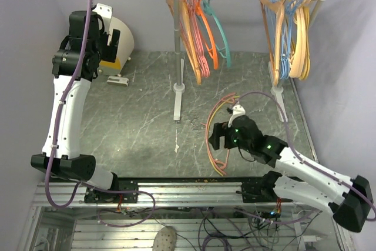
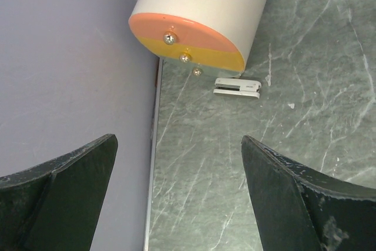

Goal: Organize the hangers

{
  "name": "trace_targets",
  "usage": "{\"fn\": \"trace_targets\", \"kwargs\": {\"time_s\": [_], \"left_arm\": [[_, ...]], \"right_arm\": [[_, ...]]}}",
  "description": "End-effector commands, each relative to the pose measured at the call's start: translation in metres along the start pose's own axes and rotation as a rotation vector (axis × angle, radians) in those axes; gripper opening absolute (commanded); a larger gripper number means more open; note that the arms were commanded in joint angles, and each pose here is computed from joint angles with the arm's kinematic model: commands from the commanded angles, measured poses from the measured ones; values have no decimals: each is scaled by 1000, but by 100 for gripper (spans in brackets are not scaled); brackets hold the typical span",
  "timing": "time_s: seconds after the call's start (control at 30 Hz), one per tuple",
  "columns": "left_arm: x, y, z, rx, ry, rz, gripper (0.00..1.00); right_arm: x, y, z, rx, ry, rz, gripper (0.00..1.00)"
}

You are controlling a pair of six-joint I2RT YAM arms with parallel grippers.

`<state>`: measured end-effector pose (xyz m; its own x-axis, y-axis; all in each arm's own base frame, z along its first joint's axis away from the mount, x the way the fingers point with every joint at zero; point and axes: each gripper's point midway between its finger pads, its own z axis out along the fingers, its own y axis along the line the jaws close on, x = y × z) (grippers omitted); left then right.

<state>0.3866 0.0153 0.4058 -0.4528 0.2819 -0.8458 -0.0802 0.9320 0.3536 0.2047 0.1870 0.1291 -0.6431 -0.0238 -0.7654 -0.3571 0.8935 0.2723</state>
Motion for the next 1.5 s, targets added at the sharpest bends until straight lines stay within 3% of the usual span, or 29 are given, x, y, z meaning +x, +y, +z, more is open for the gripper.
{"fn": "trace_targets", "kwargs": {"time_s": [0.0,0.17,0.27,0.33,0.83,1.13,1.47], "left_arm": [[-1,2,-11,23,-28,-6,98],[4,3,-11,11,-24,-1,98],[7,4,-11,7,-21,1,98],[8,4,-12,6,-19,1,98],[10,4,-15,7,-14,4,98],[15,3,-10,5,3,11,97],[17,2,-8,2,10,14,96]], "right_arm": [[12,25,11,9,36,65,86],[33,37,37,71,109,-1,80],[36,25,49,167,121,-6,64],[37,16,54,238,123,-13,58],[54,23,96,242,177,-84,53],[58,19,98,243,187,-97,20],[65,13,99,258,206,-105,20]]}}
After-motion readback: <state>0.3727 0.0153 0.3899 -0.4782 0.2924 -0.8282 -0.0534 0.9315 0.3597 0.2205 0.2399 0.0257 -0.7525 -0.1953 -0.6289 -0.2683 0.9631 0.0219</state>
